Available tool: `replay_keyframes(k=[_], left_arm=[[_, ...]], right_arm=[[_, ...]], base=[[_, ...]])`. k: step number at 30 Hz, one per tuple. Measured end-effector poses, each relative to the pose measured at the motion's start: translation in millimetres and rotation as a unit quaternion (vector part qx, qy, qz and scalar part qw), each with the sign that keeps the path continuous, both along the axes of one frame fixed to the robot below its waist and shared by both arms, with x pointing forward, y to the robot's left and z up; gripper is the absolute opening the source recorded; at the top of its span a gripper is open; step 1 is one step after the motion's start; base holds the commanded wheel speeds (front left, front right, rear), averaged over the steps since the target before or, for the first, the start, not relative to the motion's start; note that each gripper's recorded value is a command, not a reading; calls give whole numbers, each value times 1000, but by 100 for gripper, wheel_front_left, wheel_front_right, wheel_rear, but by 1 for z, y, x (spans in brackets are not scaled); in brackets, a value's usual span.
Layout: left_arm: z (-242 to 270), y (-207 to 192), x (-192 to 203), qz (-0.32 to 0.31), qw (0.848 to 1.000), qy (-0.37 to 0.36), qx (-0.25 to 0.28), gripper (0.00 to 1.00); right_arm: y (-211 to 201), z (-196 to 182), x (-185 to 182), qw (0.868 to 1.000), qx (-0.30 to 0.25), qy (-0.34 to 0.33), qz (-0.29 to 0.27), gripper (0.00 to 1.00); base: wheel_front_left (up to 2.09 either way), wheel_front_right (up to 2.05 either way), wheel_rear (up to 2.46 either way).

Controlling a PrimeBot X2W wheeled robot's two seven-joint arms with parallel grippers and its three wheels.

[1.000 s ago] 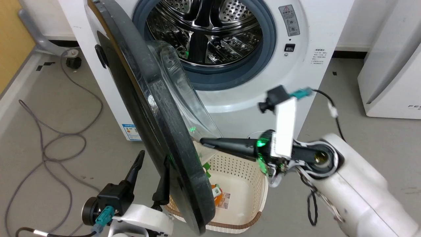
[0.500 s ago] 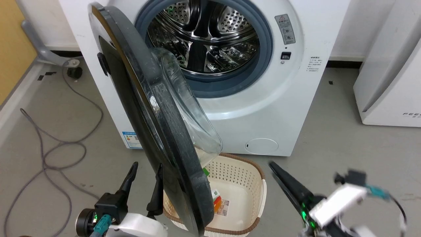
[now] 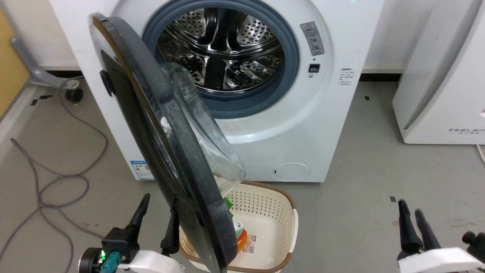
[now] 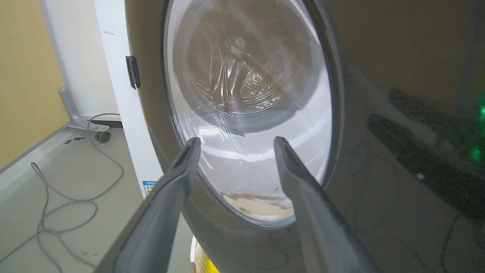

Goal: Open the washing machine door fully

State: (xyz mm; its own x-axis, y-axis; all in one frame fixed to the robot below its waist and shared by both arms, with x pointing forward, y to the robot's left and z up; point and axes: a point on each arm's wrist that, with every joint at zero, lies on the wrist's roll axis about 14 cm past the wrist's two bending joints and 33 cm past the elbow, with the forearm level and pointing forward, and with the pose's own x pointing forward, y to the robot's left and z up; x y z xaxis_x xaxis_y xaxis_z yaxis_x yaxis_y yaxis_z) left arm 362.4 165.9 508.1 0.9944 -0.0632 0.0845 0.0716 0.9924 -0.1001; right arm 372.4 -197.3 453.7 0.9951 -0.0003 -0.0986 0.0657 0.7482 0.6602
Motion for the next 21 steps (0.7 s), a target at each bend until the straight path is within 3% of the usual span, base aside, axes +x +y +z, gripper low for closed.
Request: replay_keyframes(k=[5, 11, 15, 21], left_arm=[[-1, 3, 3, 2, 1000, 2, 2, 100], [-4, 6, 6, 7, 1000, 6, 6, 100], [-6, 9, 7, 10, 1000, 9, 7, 100], [-8, 11, 8, 10, 1000, 12, 11, 100]], right_arm=[[-11, 39, 2, 988, -137, -68, -27, 100], [-11, 83, -3, 950, -286, -122, -22, 100], [7, 91, -9, 939, -321, -126, 10, 100], [30, 73, -21, 934, -340, -90, 60, 100]], base=[[0, 0, 0], [0, 0, 0], [0, 0, 0], [0, 0, 0]])
